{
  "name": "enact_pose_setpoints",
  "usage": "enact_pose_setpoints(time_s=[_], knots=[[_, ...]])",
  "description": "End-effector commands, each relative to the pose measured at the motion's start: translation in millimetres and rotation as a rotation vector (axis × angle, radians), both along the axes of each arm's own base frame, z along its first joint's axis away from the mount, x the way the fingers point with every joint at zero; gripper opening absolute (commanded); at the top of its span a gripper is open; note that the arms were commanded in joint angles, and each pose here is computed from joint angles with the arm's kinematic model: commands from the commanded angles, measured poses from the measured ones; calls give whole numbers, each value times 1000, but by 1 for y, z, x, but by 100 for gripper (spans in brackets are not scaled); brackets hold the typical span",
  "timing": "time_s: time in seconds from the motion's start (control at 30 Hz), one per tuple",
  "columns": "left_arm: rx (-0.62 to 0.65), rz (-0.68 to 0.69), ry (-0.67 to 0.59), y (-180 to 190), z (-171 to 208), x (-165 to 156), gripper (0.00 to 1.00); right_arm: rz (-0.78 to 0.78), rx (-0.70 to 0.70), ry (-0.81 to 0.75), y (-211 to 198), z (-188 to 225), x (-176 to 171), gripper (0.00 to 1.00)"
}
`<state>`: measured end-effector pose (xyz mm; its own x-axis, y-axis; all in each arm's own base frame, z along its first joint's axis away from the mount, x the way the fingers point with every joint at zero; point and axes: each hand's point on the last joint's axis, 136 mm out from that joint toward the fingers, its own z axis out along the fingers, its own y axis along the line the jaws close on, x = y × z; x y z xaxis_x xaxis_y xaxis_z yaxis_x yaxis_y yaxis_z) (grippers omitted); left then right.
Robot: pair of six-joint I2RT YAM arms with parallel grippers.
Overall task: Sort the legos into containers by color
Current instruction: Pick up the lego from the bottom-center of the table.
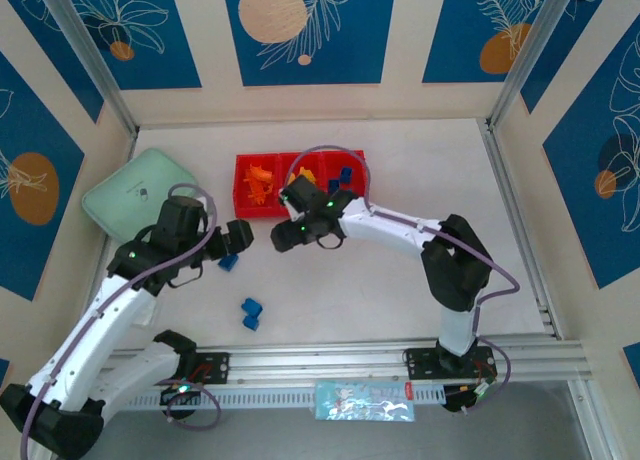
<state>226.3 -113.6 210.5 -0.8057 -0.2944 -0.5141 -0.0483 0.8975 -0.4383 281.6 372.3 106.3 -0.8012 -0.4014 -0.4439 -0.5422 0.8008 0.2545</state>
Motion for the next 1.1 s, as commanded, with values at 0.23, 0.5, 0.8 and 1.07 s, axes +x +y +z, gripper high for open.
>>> enact_pose_setpoints(time_s=[0.23, 0.5, 0.8, 1.07], knots=[[55, 70, 55, 28, -14, -31, 99, 126, 16, 86, 57, -42, -56, 83], [77, 117, 51, 45, -12, -48, 99, 200, 14, 111, 72, -51, -87, 88], [78, 171, 41, 57, -9, -58, 99, 288, -3, 118, 89, -59, -122, 92], [71, 196, 24, 62, -7, -63, 99, 288, -77, 104, 93, -74, -127, 92]])
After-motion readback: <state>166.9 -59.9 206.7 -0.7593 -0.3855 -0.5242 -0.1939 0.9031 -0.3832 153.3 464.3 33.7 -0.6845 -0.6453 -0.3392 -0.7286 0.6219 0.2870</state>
